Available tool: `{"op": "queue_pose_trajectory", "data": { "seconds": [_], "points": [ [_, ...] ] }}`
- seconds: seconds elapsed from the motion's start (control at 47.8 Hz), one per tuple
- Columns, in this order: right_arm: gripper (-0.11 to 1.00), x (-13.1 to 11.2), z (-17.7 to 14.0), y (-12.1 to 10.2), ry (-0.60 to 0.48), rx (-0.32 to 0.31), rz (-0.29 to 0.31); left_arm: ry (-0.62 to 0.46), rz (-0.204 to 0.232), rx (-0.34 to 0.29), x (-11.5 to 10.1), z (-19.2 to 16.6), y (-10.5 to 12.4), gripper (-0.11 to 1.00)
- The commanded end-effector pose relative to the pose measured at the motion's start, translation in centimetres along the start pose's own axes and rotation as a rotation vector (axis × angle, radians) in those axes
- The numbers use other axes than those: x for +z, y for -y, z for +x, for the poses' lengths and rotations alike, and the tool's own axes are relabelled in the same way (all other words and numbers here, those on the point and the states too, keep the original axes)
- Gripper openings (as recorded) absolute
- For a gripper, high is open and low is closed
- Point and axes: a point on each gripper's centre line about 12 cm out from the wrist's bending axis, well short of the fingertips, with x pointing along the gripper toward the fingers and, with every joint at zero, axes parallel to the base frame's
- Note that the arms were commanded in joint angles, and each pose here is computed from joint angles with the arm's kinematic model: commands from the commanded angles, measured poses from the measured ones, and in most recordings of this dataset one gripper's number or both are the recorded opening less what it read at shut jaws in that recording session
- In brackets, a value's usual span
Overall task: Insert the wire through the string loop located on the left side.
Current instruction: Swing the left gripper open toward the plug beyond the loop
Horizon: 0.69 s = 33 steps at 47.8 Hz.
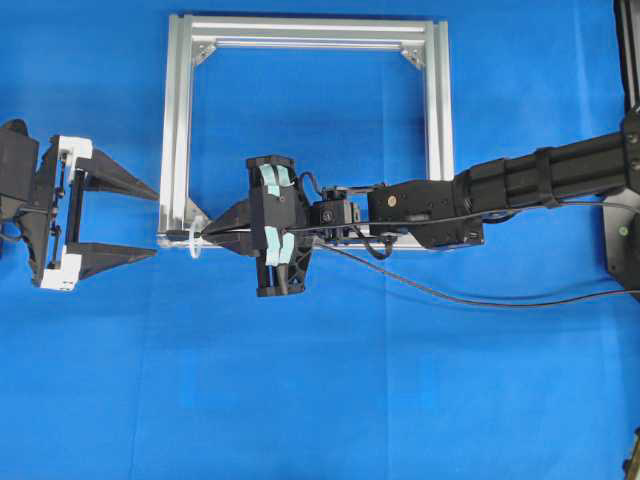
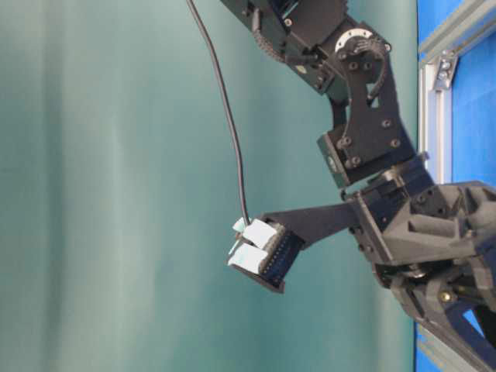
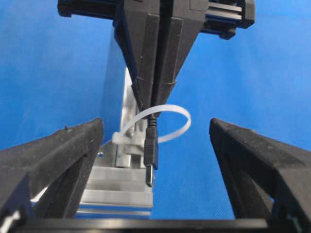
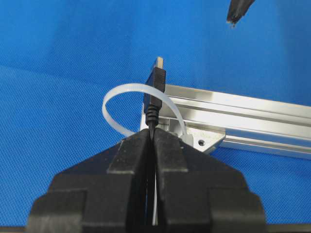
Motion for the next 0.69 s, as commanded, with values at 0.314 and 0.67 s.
{"op": "queue_pose_trajectory", "data": {
  "seconds": [0.314, 0.67],
  "points": [
    [-0.01, 2.0, -0.2, -0.1, 0.052, 0.002, 0.002, -0.171, 0.010, 0.013, -2.0, 4.2, 0.1, 0.89],
    [-0.01, 2.1, -0.2, -0.1, 0.057, 0.003, 0.001, -0.173, 0.010, 0.013, -2.2, 4.2, 0.1, 0.88]
  ]
}}
